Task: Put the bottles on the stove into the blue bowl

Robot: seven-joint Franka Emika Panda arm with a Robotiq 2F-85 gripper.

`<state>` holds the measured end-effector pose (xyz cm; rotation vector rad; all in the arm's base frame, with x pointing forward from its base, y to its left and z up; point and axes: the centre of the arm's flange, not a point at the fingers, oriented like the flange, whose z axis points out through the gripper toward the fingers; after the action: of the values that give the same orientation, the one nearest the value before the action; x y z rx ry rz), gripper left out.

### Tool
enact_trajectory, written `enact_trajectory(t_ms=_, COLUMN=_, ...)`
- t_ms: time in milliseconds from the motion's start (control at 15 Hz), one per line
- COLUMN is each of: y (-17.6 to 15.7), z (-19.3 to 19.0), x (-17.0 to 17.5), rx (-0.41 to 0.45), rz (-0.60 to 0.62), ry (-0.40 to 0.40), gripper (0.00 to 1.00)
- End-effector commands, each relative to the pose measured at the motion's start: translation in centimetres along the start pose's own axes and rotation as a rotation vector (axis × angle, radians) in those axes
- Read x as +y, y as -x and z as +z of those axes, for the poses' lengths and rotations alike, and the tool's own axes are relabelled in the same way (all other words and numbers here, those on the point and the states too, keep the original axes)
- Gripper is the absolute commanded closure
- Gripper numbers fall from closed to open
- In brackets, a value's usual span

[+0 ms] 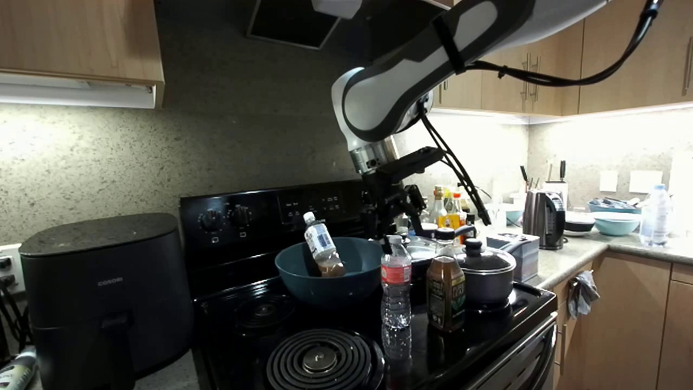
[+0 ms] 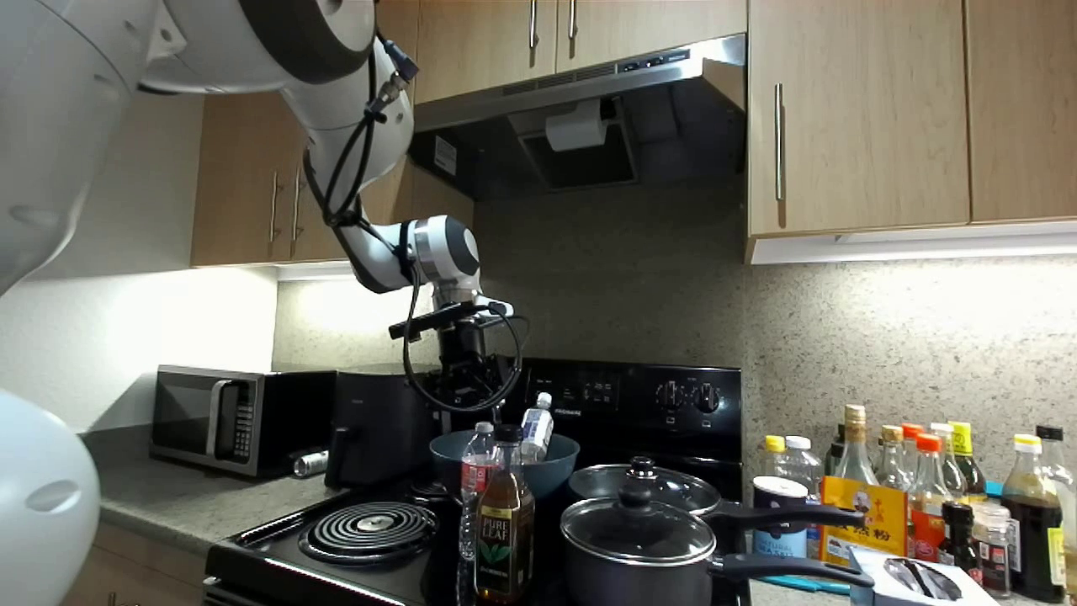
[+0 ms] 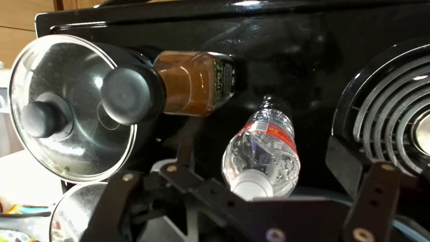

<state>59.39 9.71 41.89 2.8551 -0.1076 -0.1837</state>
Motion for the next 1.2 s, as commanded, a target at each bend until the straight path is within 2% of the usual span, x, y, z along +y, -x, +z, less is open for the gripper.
enact_trajectory(t_ms=0, y=-2.6, z=0.3, x=-0.4, rx=-0.028, rz=-0.03, ry=-0.005, gripper=0.01)
enact_trajectory(t_ms=67, y=-3.0, z=0.5, x=-0.6, rx=-0.03, rz=-0.029, ry=-0.007, gripper=0.25)
enact_trajectory(t_ms=133, y=-3.3, z=0.7, x=-0.7, rx=-0.032, rz=-0.03, ry=-0.008, gripper=0.26)
enact_trajectory(t_ms=400, y=-4.1, z=0.9, x=-0.9, rx=-0.038, rz=-0.003, ry=0.0, gripper=0.52)
enact_trajectory(t_ms=667, y=-4.0, z=-0.4, x=-0.7, rx=-0.004, rz=0.023, ry=0.006, gripper=0.77)
enact_trajectory(t_ms=867, y=-3.7, z=-1.7, x=-0.6, rx=0.027, rz=0.041, ry=-0.003, gripper=0.92)
enact_trajectory(t_ms=1133, y=-2.0, z=-5.0, x=-0.9, rx=0.093, rz=0.053, ry=-0.015, gripper=0.92)
